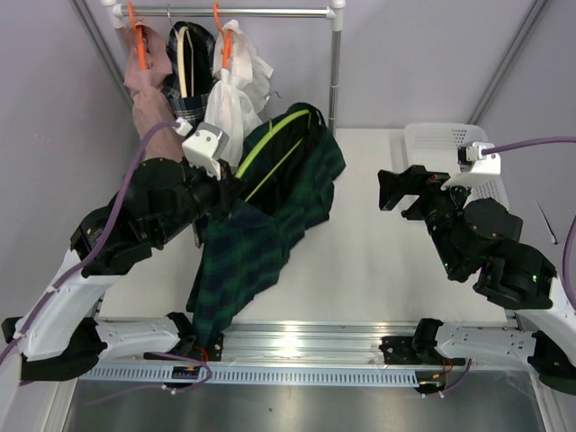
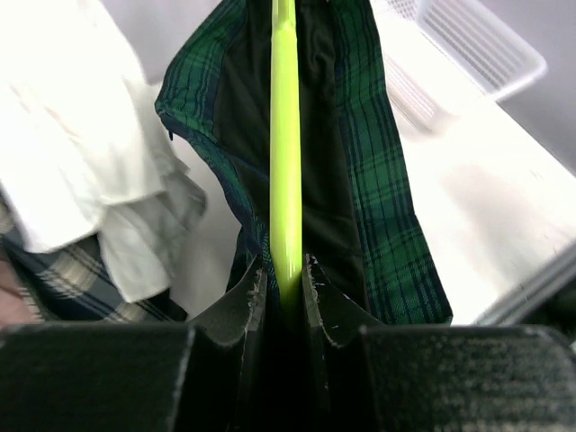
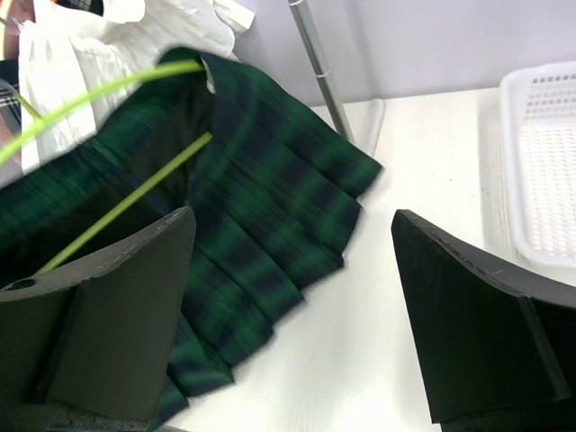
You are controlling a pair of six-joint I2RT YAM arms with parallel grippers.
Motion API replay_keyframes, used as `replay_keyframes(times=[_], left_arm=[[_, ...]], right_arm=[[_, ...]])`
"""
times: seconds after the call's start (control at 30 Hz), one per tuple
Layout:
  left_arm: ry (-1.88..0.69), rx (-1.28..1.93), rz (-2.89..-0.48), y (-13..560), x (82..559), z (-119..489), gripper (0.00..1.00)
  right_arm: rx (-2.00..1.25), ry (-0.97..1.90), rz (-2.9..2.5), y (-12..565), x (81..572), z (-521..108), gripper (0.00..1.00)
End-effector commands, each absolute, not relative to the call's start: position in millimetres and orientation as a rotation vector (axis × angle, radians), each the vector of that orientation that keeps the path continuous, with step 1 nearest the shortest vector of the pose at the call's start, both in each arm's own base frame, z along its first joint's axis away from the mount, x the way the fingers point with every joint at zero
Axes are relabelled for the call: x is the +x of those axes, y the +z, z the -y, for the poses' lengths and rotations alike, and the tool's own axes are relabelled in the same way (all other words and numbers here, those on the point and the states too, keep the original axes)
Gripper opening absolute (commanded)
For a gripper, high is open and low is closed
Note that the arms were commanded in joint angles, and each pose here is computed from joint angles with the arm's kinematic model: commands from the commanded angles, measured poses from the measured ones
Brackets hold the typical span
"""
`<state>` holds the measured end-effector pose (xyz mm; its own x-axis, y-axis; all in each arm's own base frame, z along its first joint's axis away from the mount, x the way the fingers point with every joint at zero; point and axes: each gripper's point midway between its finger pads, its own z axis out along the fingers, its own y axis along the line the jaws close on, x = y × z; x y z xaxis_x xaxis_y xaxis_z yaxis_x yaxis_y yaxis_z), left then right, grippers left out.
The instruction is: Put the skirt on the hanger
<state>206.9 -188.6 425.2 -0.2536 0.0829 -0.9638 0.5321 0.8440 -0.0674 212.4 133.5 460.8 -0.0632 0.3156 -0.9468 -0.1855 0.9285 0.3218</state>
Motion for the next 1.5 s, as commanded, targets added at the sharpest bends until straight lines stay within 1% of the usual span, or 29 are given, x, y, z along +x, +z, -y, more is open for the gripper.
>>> replay_keyframes(times=[0.0,0.13,0.17,0.73,0.9,1.13,1.33,1.37,1.47], left_arm=[[-0.489,0.256,-1.627,498,221,176,0.00],[-0.457,0.216,-1.643,507,231,179,0.00],[-0.469,0.201,-1.622,519,230,177,0.00],[-0.462,0.062,-1.561,549,256,188,0.00],[-0.440,0.012,-1.554,550,274,198,0.00],[-0.407,-0.039,-1.524,560,288,194,0.00],[-0.392,-0.066,-1.517,565,315,193,0.00],[-0.408,-0.076,-1.491,576,315,190,0.00],[-0.394,-0.057,-1.509,572,333,198,0.00]], right_arm=[[0.161,0.408,-1.571,469,213,-125,0.95],[0.156,0.409,-1.572,469,213,-125,0.95],[0.155,0.404,-1.575,469,214,-127,0.95],[0.127,0.407,-1.592,470,218,-138,0.95],[0.126,0.415,-1.593,470,218,-140,0.95],[0.123,0.414,-1.595,469,218,-140,0.95],[0.129,0.416,-1.591,470,218,-136,0.95],[0.125,0.416,-1.593,469,217,-137,0.95],[0.127,0.412,-1.591,469,217,-135,0.95]])
